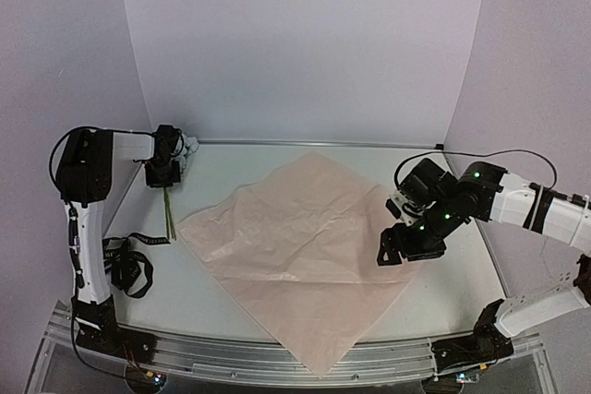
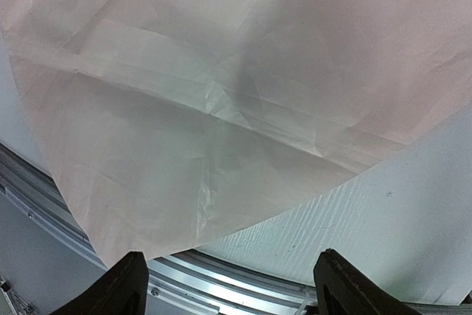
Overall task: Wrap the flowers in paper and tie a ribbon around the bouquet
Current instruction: Pick up the fake flower from the corner of the board, then place the fake flower on the flattened wrapping paper, then adjust the fake flower with the flattened wrapping paper, then pick up the bottom corner of the flattened wrapping paper from the center of the board.
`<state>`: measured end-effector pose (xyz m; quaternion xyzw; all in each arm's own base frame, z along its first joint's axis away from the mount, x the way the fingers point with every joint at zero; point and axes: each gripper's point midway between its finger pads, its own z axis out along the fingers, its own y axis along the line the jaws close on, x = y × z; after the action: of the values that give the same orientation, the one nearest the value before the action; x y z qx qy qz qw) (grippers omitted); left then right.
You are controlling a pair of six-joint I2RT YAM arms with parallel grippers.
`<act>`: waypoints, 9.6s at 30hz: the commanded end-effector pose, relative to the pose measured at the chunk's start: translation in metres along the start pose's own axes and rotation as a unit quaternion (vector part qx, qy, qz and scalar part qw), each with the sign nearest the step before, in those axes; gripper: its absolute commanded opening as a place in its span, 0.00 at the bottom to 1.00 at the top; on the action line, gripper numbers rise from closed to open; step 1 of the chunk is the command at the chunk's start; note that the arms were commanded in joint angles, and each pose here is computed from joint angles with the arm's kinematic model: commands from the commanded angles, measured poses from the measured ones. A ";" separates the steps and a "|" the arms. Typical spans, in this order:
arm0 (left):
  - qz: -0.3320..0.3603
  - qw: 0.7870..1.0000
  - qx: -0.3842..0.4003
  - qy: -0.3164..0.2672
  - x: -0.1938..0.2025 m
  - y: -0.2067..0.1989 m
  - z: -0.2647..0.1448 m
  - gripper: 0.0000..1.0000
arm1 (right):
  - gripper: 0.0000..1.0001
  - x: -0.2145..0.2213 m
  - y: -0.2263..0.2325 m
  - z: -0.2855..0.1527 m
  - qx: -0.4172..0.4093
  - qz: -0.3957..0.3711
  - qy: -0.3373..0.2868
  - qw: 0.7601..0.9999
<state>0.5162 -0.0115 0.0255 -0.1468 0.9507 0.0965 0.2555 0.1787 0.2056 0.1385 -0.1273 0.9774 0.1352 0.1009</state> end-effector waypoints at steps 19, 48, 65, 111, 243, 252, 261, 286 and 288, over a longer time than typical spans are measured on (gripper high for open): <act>0.030 0.976 0.158 -0.150 -0.097 -0.141 -0.207 0.00 | 0.79 0.011 -0.032 -0.027 0.067 -0.004 -0.016 0.998; 0.052 0.927 0.372 -0.001 0.125 -0.419 -0.214 0.00 | 0.86 0.055 -0.075 -0.031 0.082 0.095 0.011 0.992; 0.098 0.955 0.278 0.034 0.177 -0.387 -0.136 0.00 | 0.86 0.055 -0.074 -0.021 0.087 0.094 0.035 0.991; 0.080 0.943 0.322 0.009 0.140 -0.363 -0.204 0.68 | 0.95 0.040 -0.049 -0.019 0.039 0.058 0.047 0.996; 0.139 0.946 0.293 0.017 0.220 -0.342 -0.231 0.00 | 0.86 0.069 0.086 0.107 0.144 -0.667 -0.158 0.714; 0.131 0.946 0.295 0.032 0.229 -0.339 -0.226 0.00 | 0.85 0.070 0.083 0.107 0.145 -0.668 -0.154 0.714; 0.119 0.944 0.305 0.048 0.238 -0.338 -0.223 0.13 | 0.85 0.069 0.084 0.102 0.145 -0.669 -0.155 0.713; 0.057 0.929 0.365 -0.018 0.143 -0.252 -0.301 0.75 | 0.68 0.062 0.111 0.060 0.106 -0.663 -0.156 0.724; 0.048 0.930 0.363 -0.025 0.134 -0.231 -0.303 0.73 | 0.47 0.058 0.114 0.056 0.103 -0.655 -0.151 0.733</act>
<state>0.3397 -0.3702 0.1519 0.0153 0.9347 -0.2193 0.2793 0.0972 0.3059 0.0758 -0.7196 0.6155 -0.0618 0.3154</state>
